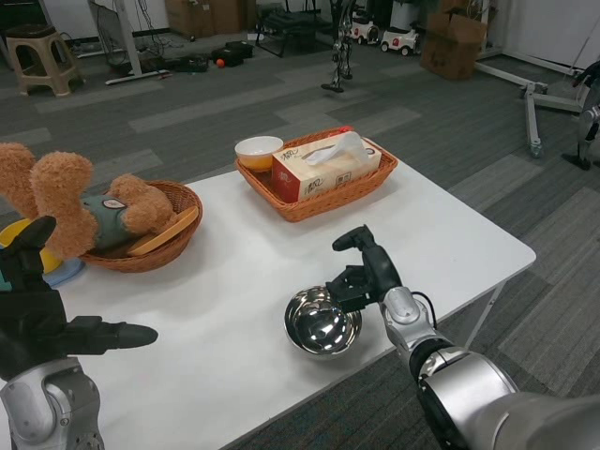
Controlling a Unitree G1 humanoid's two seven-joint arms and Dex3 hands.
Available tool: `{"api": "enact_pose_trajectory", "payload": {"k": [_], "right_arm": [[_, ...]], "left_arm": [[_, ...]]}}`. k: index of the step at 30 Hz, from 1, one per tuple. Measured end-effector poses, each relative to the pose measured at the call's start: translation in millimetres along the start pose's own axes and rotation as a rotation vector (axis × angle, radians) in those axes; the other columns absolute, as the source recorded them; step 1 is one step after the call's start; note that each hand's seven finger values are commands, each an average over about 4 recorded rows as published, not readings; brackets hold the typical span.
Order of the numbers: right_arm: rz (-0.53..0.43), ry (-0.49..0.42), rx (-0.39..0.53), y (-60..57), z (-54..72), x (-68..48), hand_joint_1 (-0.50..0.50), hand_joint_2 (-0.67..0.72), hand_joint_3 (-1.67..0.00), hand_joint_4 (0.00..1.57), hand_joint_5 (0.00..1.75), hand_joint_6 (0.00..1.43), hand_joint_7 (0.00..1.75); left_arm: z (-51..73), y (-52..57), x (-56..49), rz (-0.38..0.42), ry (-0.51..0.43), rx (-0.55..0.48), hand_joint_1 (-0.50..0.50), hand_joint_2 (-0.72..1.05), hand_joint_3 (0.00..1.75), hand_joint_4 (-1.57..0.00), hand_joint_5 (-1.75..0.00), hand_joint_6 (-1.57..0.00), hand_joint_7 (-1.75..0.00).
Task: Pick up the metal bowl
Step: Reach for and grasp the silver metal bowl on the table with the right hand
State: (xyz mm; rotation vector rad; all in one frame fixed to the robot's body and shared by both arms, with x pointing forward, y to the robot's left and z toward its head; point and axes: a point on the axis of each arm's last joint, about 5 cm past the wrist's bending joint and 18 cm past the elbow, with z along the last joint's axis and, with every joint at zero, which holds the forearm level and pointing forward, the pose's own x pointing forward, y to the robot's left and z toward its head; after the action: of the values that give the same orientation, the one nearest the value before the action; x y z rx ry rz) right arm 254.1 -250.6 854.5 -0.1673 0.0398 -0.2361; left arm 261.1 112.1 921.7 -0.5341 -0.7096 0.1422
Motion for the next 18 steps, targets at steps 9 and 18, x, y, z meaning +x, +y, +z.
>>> {"api": "enact_pose_trajectory", "payload": {"k": [9, 18], "right_arm": [[-0.035, 0.005, 0.004, -8.5, -0.9, -1.1, 0.17, -0.29, -1.41, 0.63, 1.50, 0.00, 1.75], [-0.062, 0.014, 0.062, -13.0, -3.2, -3.2, -0.10, -0.13, -1.19, 0.19, 1.70, 0.00, 1.57]], "left_arm": [[-0.5, 0.8, -0.4, 0.003, 0.004, 0.004, -0.46, -0.64, 0.00, -1.12, -1.23, 0.00, -0.07], [-0.8, 1.3, -0.6, 0.005, 0.006, 0.007, -0.46, -0.64, 0.00, -1.12, -1.23, 0.00, -0.03]]}}
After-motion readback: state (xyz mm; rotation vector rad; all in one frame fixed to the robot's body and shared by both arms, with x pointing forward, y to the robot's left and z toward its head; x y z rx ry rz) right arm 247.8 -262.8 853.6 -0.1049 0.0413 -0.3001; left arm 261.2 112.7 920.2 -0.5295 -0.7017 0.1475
